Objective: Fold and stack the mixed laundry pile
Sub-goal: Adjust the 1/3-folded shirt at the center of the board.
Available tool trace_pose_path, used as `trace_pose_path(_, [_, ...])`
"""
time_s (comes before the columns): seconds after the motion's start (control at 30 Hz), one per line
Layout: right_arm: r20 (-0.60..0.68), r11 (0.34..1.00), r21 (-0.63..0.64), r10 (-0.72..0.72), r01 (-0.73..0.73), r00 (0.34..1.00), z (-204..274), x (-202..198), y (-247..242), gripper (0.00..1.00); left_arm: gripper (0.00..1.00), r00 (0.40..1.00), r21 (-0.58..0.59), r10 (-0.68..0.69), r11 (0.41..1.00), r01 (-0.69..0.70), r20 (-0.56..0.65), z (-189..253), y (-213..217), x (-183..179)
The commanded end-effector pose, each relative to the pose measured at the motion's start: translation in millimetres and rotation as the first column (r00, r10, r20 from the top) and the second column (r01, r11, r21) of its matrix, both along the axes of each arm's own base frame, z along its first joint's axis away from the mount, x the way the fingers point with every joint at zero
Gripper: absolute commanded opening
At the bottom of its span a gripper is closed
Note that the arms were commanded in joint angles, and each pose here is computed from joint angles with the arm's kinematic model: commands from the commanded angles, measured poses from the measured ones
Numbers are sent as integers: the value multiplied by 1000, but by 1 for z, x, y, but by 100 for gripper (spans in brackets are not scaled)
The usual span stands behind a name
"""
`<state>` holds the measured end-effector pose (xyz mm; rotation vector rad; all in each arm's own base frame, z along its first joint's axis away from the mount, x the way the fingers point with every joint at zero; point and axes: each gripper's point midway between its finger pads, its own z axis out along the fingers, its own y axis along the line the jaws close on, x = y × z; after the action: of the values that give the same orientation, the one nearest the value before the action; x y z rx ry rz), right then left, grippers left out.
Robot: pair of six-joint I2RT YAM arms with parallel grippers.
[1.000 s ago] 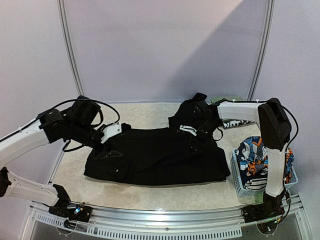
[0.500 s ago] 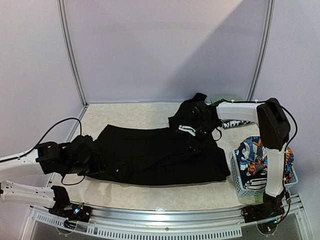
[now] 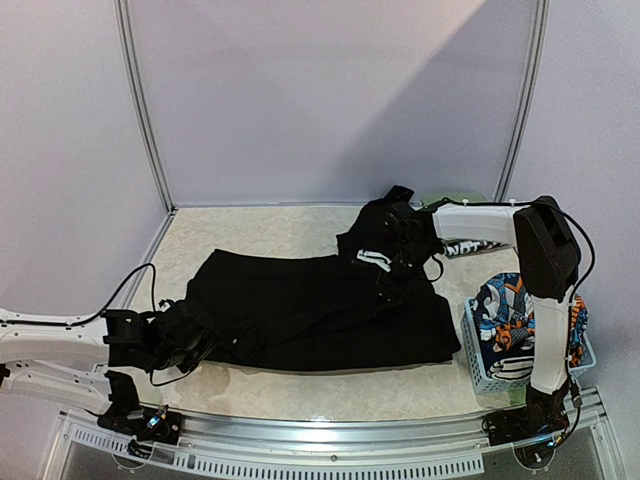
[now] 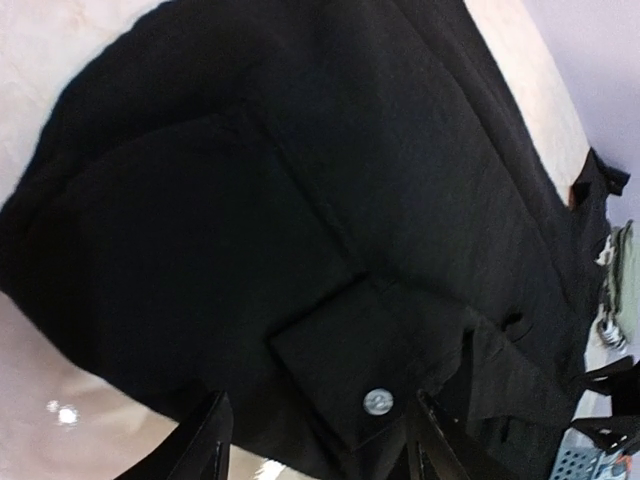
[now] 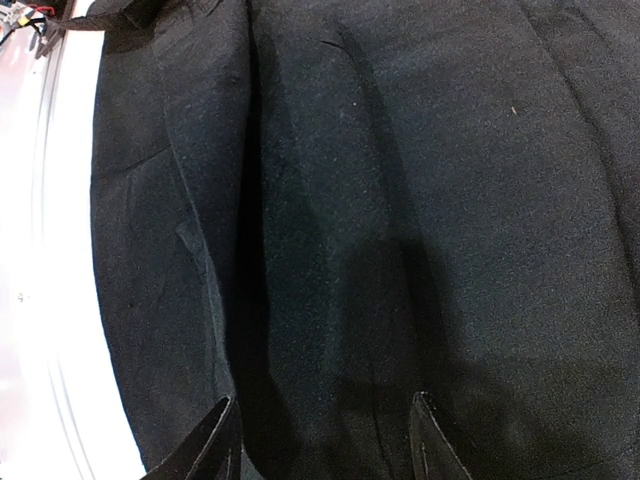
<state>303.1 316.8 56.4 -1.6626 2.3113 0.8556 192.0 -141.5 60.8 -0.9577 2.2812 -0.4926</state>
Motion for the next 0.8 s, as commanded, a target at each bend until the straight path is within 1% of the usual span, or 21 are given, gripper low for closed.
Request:
trace_pose_path(0.0, [19, 1000, 25, 7, -7, 1000, 12, -2, 4, 58, 59, 997, -92, 59, 994, -55, 48, -1, -12, 12])
trace_pose_path(0.1, [18, 1000, 26, 8, -9, 1000, 12, -4, 4, 58, 57, 997, -110, 59, 992, -54, 44, -12, -15, 15])
trace_pose_path(0.27, [19, 1000, 27, 12, -13, 1000, 14, -5, 3, 57, 57, 998, -114, 67, 991, -67, -2, -27, -17, 13])
trace_pose_path(0.4, [18, 1000, 29, 11, -12, 1000, 14, -5, 3, 57, 57, 996, -120, 88, 989, -89, -13, -32, -15, 13])
trace_pose_path(0.57, [19, 1000, 27, 11, -11, 1000, 14, -6, 2, 57, 47, 996, -154, 85, 985, -82, 13, -34, -19, 19])
trace_pose_path(0.7, [18, 1000, 26, 14, -14, 1000, 13, -6, 2, 57, 46, 996, -161, 84, 984, -81, 10, -38, -20, 20])
trace_pose_path(0.77, [18, 1000, 29, 11, -11, 1000, 14, -6, 3, 57, 41, 996, -166, 87, 983, -83, 16, -39, -20, 22])
